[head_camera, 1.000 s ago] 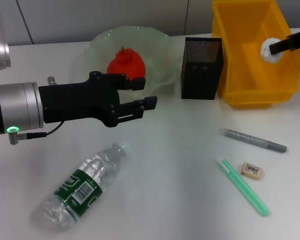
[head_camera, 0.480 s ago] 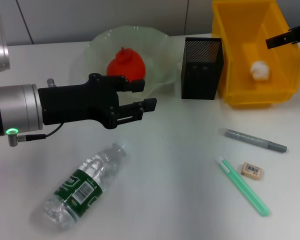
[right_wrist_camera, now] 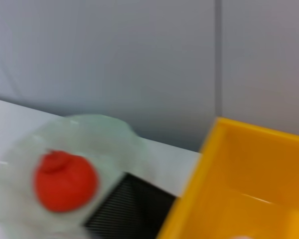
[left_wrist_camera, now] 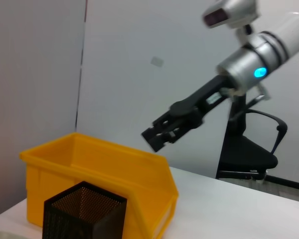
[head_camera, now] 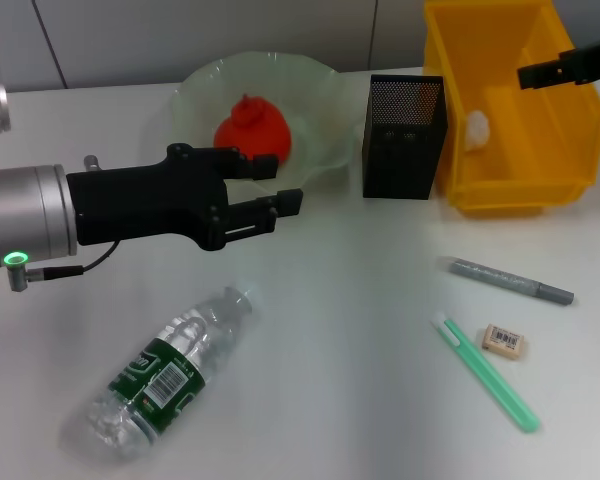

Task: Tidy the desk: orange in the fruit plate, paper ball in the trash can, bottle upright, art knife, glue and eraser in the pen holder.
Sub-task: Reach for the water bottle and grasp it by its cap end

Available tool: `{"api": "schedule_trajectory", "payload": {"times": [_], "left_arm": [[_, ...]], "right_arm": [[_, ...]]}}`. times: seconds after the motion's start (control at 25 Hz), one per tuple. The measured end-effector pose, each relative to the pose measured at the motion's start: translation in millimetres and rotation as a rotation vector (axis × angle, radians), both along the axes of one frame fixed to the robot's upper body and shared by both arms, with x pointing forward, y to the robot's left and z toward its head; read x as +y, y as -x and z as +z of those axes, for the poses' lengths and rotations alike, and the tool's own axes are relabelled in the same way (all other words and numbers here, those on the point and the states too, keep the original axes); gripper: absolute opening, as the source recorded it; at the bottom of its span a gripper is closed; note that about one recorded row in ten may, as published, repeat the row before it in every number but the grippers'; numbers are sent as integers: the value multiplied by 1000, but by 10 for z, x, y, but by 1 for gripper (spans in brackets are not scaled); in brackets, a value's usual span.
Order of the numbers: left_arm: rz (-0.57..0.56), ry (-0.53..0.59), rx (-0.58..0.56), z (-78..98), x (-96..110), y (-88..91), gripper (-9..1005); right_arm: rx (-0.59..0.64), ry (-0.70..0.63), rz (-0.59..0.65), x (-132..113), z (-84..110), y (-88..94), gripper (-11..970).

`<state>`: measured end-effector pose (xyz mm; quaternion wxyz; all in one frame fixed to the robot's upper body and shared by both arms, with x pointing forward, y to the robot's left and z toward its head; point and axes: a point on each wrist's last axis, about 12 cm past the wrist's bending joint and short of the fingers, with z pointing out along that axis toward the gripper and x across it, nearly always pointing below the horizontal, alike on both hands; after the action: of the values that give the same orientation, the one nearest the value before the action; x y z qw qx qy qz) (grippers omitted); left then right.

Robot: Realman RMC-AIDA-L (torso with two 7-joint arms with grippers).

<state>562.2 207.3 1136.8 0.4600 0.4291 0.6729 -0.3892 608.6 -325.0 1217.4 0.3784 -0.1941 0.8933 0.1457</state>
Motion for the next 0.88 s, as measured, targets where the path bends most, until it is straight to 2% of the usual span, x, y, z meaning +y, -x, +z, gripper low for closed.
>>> {"api": "schedule_trajectory", "payload": {"times": [0.16, 0.32, 0.44, 0.56, 0.68, 0.8, 0.88], "left_arm": [[1, -28, 17, -7, 10, -9, 519], [-3, -48, 31, -7, 1, -15, 519], [-8, -176, 82, 3, -68, -76, 520], [34, -233, 85, 35, -100, -122, 520], [44, -247, 83, 45, -109, -131, 521], [82, -339, 61, 104, -130, -170, 532], [87, -361, 54, 114, -140, -180, 542]], "right_arm": [[-7, -101, 66, 68, 24, 200, 666], [15, -138, 85, 80, -21, 254, 665], [48, -152, 96, 99, -111, 291, 665], [101, -163, 113, 108, -278, 362, 664], [120, -182, 127, 107, -358, 407, 664], [140, -235, 169, 114, -471, 493, 663], [143, -258, 203, 113, -531, 551, 663]]}}
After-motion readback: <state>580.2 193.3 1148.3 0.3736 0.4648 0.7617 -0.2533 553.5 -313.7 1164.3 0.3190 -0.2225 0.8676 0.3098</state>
